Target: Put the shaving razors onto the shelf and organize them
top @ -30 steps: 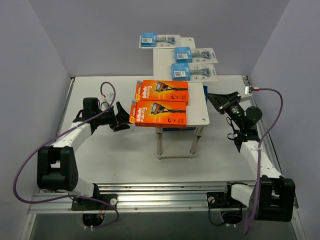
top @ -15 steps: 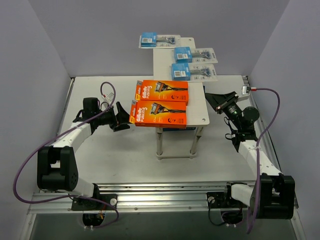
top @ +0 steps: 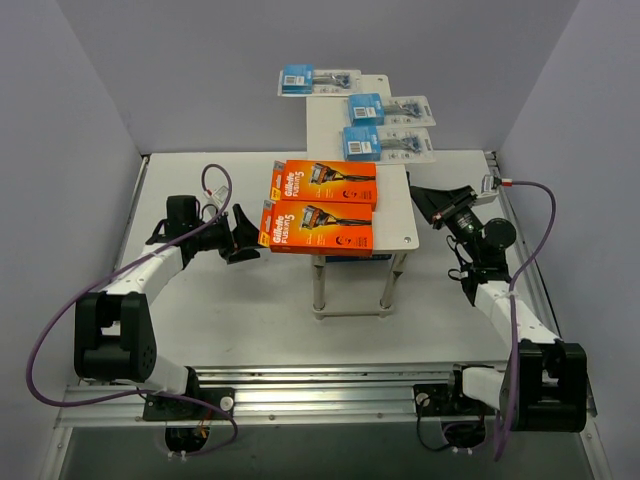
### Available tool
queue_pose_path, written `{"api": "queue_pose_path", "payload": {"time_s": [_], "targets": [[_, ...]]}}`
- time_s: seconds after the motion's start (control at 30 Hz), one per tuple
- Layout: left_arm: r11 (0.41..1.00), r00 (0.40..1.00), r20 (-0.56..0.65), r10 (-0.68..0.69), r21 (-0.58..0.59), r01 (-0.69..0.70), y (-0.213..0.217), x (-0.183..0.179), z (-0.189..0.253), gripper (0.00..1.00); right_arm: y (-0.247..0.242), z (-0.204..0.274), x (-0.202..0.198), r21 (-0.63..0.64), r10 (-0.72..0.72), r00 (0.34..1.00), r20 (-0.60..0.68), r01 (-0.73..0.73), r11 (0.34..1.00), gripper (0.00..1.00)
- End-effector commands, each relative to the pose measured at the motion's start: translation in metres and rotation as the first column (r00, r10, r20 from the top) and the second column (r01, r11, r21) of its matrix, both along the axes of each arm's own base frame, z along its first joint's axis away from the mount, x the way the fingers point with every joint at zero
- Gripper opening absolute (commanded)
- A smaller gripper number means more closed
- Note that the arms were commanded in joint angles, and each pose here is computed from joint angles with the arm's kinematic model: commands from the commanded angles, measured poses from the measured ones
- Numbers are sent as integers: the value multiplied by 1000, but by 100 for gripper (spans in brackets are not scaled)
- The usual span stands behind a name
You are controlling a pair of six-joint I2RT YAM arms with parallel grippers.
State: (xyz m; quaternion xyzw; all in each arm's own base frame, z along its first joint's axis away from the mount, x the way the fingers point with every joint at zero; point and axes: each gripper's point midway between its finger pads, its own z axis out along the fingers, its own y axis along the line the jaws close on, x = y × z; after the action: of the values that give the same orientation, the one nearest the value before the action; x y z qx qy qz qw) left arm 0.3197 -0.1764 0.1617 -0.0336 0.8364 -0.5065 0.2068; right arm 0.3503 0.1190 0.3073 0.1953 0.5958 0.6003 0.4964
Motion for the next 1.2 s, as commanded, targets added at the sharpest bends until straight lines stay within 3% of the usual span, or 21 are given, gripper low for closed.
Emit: {"api": "queue_pose_path", "payload": {"time_s": [0.0, 0.17, 0.33, 0.57, 0.9, 1.17], "targets": [[1000, 999, 32, -19, 14, 18, -2, 3, 2, 94, 4, 16, -9, 27, 25, 996, 91, -28, 999, 0], [1000, 999, 27, -21, 17, 21, -2, 3, 1, 94, 0, -7, -8, -7, 6, 1000, 16, -5, 1000, 0], [999, 999, 24, -30, 20, 29, -5, 1, 0, 94, -27, -46, -4, -190, -144, 979, -145, 115, 975, 0], [999, 999, 21, -38, 21, 38, -7, 0, -1, 94, -64, -66, -8, -277, -237, 949, -209, 175, 945, 0], [999, 999, 14, -43, 26, 43, -8, -1, -3, 94, -66, -114, -13, -357, -235, 919, -317, 114, 927, 0], [998, 999, 0, -35, 43, 35, -9, 2, -9, 94, -71, -118, -23, -405, -258, 911, -322, 114, 907, 0]]}}
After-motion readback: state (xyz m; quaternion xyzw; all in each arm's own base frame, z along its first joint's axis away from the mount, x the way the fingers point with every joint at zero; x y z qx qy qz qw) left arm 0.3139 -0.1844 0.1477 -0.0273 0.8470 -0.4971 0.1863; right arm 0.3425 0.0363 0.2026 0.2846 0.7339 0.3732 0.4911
